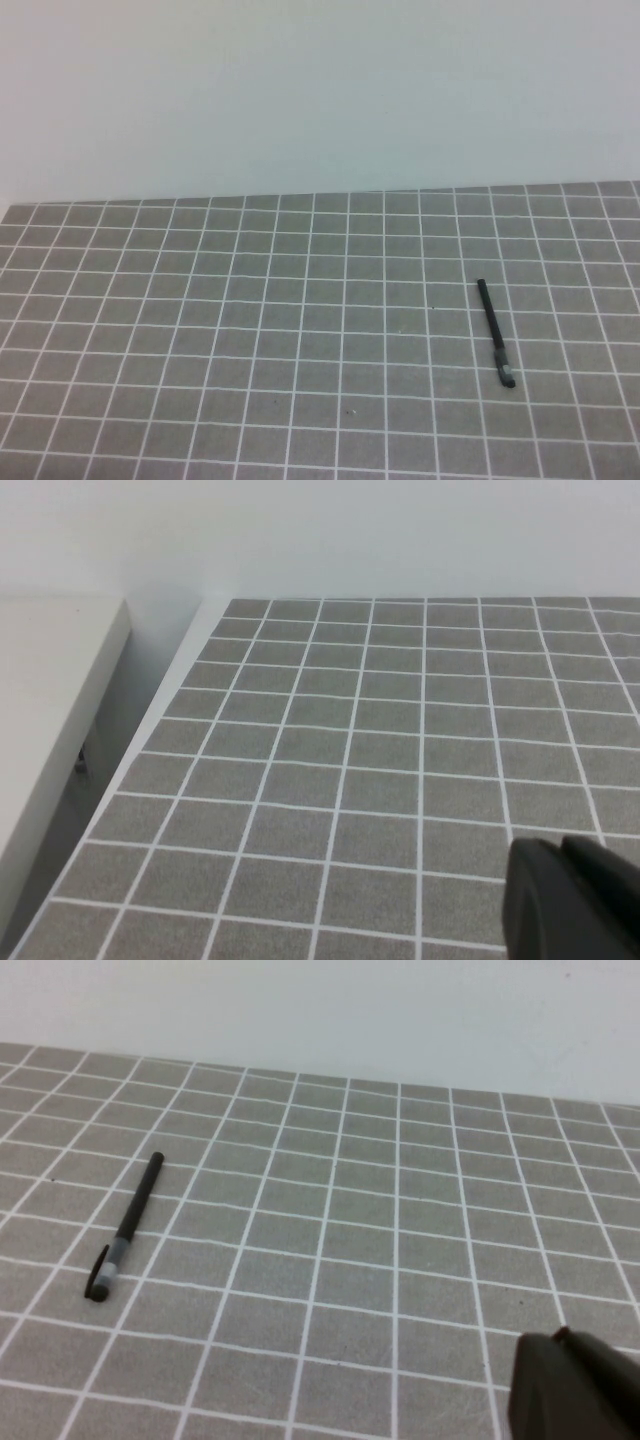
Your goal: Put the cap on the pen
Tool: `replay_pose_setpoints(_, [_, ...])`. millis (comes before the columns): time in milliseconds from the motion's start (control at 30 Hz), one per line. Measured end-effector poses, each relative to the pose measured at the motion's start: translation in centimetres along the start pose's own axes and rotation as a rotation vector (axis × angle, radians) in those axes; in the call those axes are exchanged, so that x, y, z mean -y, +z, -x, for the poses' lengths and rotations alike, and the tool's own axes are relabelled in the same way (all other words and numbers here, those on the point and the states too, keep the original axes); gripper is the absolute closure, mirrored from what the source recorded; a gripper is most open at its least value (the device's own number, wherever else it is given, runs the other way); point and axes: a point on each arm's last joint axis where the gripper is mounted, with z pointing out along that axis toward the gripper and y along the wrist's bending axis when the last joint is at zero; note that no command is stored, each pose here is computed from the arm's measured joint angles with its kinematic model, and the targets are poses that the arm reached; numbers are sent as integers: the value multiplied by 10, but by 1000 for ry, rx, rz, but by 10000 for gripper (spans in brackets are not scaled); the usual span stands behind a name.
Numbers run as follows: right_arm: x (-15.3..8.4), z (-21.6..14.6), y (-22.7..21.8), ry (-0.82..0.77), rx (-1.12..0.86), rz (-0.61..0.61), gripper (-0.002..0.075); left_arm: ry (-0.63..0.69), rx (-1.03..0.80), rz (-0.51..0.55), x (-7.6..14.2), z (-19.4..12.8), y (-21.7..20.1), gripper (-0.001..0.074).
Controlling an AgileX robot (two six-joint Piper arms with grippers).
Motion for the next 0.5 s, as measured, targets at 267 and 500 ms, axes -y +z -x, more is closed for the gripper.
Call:
replay_pose_setpoints(267, [2, 0, 0, 7, -7, -33, 727, 16, -6, -70, 4, 0, 0, 736])
replay_pose_setpoints(500, [2, 0, 0, 9, -8, -39, 727, 17, -7, -77, 4, 0, 0, 736])
